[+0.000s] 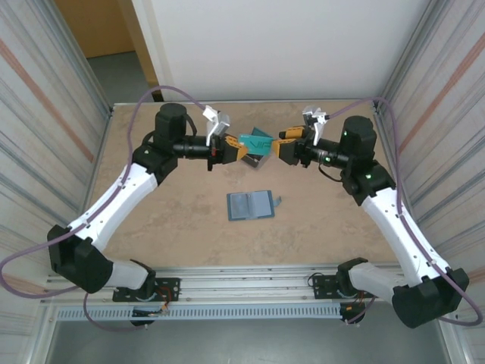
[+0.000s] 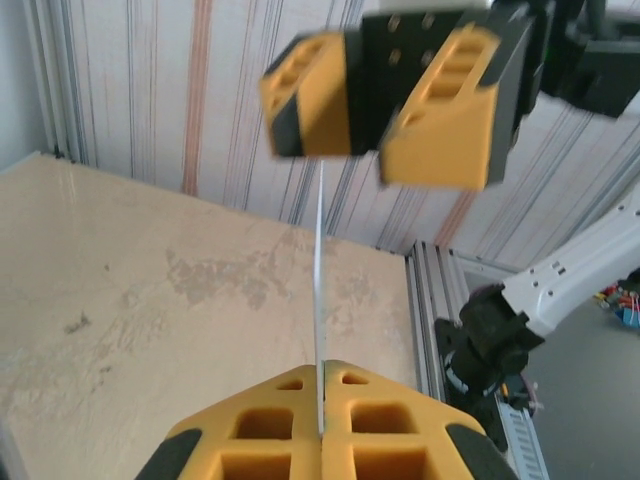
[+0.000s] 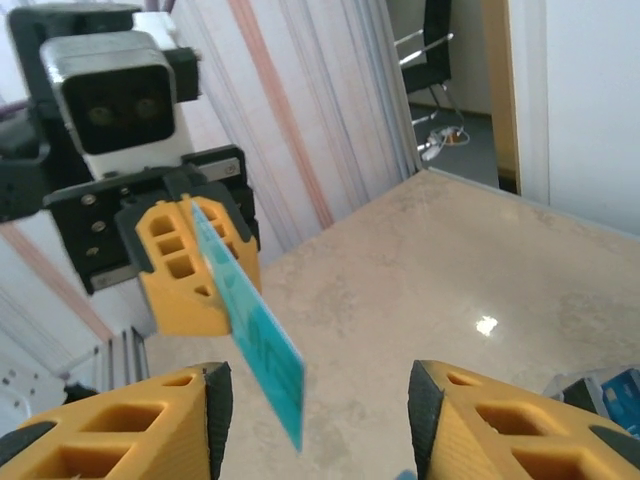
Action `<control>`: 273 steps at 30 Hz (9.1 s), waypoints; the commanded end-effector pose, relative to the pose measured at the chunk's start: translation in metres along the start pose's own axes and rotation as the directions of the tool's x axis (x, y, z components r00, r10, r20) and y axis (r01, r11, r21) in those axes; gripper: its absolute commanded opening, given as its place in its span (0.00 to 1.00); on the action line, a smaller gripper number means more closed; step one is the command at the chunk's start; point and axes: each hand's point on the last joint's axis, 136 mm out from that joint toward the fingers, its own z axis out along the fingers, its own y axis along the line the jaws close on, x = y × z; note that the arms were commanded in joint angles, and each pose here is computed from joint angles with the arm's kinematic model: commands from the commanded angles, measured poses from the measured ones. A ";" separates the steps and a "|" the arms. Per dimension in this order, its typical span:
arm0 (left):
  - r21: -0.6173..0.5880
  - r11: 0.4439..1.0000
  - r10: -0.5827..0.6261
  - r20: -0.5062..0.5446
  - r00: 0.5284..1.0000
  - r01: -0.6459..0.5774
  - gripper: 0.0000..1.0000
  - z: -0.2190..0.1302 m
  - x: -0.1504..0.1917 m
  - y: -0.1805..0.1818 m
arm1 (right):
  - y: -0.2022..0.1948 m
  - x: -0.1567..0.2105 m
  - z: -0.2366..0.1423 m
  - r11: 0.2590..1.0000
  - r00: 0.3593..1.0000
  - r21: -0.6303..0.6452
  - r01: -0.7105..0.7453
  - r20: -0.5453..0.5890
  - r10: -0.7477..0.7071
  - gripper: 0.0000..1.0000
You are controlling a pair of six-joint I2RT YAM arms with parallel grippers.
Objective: Take the credit cards out of the card holder
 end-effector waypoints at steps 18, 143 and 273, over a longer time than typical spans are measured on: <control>0.171 0.984 0.065 -0.122 0.990 -0.044 0.00 -0.002 0.026 -0.039 | 0.046 0.038 0.034 0.968 0.930 -0.229 0.105 -0.321 -0.177 0.47; -0.810 0.565 -0.116 0.110 0.987 0.156 0.99 -0.110 0.075 0.056 | -0.168 0.116 0.139 0.964 0.821 0.162 0.211 -0.565 -0.084 0.37; -0.958 0.207 -0.681 0.006 0.732 0.200 0.99 -0.024 0.317 0.126 | -0.077 0.295 0.095 0.641 0.575 0.678 -0.361 -0.379 0.725 0.24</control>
